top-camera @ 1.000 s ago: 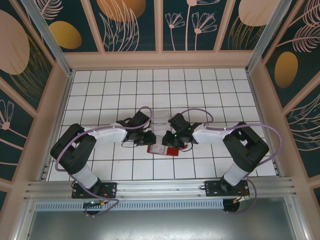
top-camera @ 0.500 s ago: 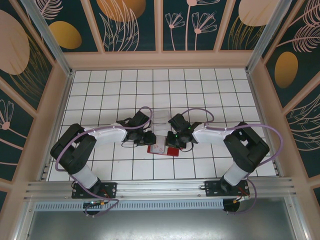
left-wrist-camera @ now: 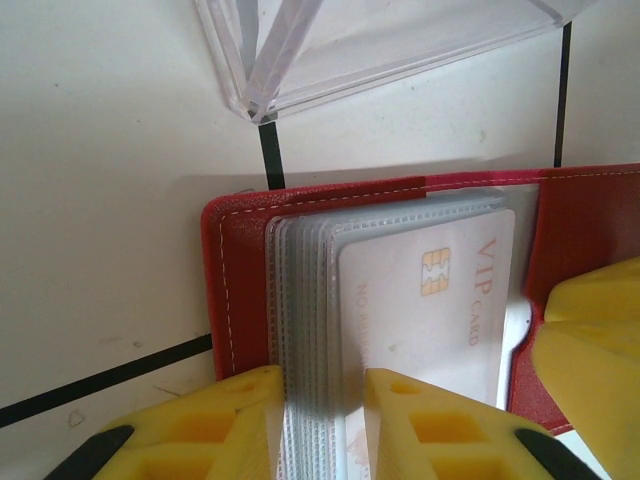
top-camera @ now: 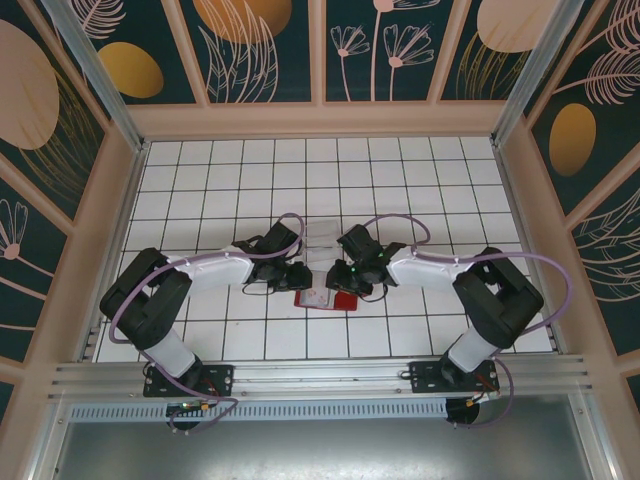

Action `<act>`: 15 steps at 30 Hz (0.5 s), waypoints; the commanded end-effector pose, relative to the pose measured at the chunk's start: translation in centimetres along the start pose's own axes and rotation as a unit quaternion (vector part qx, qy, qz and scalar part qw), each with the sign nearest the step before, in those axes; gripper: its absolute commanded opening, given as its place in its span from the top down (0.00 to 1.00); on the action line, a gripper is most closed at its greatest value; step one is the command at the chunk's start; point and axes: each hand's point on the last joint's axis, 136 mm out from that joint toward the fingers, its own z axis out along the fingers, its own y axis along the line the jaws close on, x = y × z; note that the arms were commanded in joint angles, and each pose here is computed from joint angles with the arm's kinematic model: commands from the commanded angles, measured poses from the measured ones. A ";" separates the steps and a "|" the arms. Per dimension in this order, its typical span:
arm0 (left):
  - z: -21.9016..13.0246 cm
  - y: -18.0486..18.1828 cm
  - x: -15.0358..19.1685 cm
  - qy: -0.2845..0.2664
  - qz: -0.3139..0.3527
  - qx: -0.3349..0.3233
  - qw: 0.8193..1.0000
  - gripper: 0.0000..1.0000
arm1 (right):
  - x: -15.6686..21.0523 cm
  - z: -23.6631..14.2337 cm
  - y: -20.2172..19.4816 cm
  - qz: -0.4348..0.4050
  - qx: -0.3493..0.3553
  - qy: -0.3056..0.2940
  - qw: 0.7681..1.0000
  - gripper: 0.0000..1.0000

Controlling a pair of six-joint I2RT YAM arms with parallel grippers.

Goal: Take the credit cards out of the card holder

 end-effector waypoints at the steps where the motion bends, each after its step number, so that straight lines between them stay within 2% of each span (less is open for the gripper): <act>1: -0.5 -0.1 0.6 0.008 0.001 -0.002 1.000 0.70 | 0.0 0.5 0.1 0.007 0.008 0.006 1.000 0.65; 7: -0.5 0.0 0.7 0.007 0.001 -0.004 1.000 0.71 | 0.2 0.9 0.0 0.007 0.013 0.010 1.000 0.58; 15: -0.4 0.2 0.8 0.011 0.003 -0.006 1.000 0.71 | 0.1 0.9 -0.5 0.006 0.034 0.008 0.999 0.55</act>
